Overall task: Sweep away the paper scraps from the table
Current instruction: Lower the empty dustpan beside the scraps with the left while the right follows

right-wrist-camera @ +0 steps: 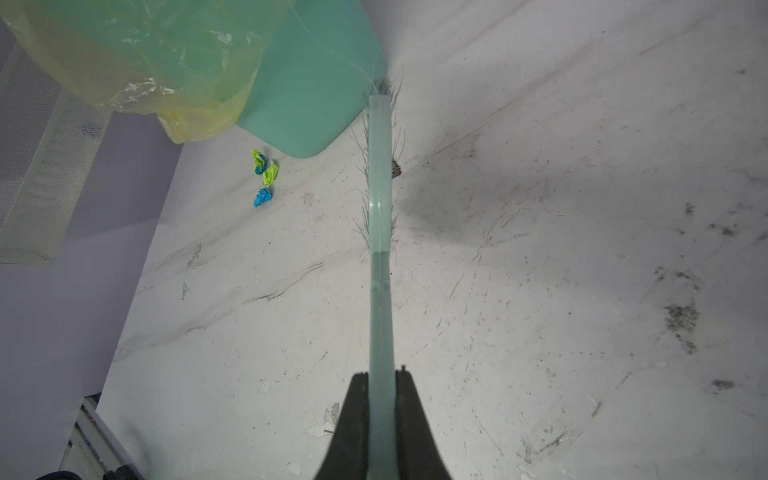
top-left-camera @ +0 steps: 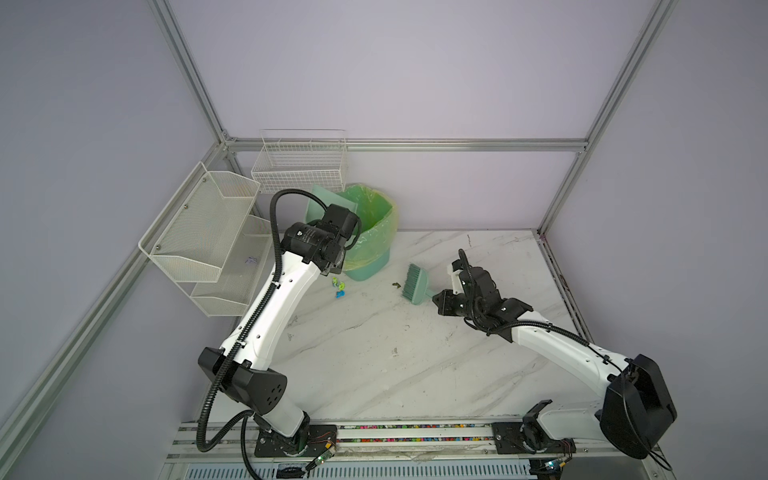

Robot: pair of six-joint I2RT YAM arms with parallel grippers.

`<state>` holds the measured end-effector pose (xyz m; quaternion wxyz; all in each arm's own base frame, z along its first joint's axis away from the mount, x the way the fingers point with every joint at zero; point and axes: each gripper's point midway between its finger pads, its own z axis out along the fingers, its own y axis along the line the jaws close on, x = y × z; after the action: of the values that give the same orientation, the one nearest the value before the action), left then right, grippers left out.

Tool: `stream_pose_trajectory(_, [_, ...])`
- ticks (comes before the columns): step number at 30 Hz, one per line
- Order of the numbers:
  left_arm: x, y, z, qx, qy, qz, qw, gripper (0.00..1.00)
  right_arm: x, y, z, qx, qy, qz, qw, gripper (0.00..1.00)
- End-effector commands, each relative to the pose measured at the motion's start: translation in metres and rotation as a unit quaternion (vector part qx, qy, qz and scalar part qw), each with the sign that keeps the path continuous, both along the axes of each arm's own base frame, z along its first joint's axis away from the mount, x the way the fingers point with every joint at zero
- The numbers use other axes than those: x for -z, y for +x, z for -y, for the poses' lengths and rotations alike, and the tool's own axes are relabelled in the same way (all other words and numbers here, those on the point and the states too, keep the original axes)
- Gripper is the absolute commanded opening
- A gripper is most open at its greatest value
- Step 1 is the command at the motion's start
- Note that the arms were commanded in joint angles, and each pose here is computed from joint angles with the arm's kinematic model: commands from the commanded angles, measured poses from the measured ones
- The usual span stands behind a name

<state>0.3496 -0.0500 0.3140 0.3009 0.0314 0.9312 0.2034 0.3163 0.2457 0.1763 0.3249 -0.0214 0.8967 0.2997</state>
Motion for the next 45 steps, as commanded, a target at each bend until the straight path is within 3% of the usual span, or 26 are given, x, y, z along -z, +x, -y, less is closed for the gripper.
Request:
stream_pose_trajectory(1, [0.008, -0.023, -0.002, -0.007, -0.046, -0.006, 0.999, 0.0, -0.015, -0.003, -0.022, -0.018, 0.072, 0.003, 0.997, 0.0])
stream_pose_trajectory(5, [0.023, -0.042, 0.003, 0.009, -0.105, -0.046, 0.993, 0.0, -0.02, -0.011, -0.044, -0.033, 0.098, -0.001, 0.995, 0.0])
stream_pose_trajectory(11, [0.025, -0.063, -0.015, -0.007, -0.106, -0.042, 0.993, 0.0, -0.016, -0.025, -0.078, -0.058, 0.125, -0.014, 0.99, 0.0])
stream_pose_trajectory(20, [0.078, -0.07, -0.035, -0.056, -0.149, -0.069, 0.985, 0.0, -0.012, -0.044, -0.128, -0.095, 0.164, -0.037, 0.981, 0.0])
stream_pose_trajectory(26, [0.11, -0.069, -0.041, -0.09, -0.179, -0.091, 0.975, 0.0, -0.016, -0.037, -0.161, -0.109, 0.187, -0.044, 0.975, 0.0])
stream_pose_trajectory(31, [0.11, -0.067, -0.056, -0.114, -0.205, -0.068, 0.97, 0.0, -0.015, -0.026, -0.185, -0.115, 0.213, -0.055, 0.969, 0.0])
stream_pose_trajectory(35, [0.119, -0.069, -0.064, -0.124, -0.204, -0.083, 0.968, 0.0, -0.011, -0.016, -0.205, -0.123, 0.222, -0.066, 0.965, 0.0])
stream_pose_trajectory(41, [0.142, -0.076, -0.056, -0.141, -0.243, -0.088, 0.956, 0.0, 0.001, 0.0, -0.231, -0.126, 0.231, -0.082, 0.961, 0.0])
stream_pose_trajectory(45, [0.144, -0.077, -0.058, -0.142, -0.237, -0.088, 0.957, 0.0, 0.009, 0.013, -0.247, -0.12, 0.239, -0.091, 0.959, 0.0])
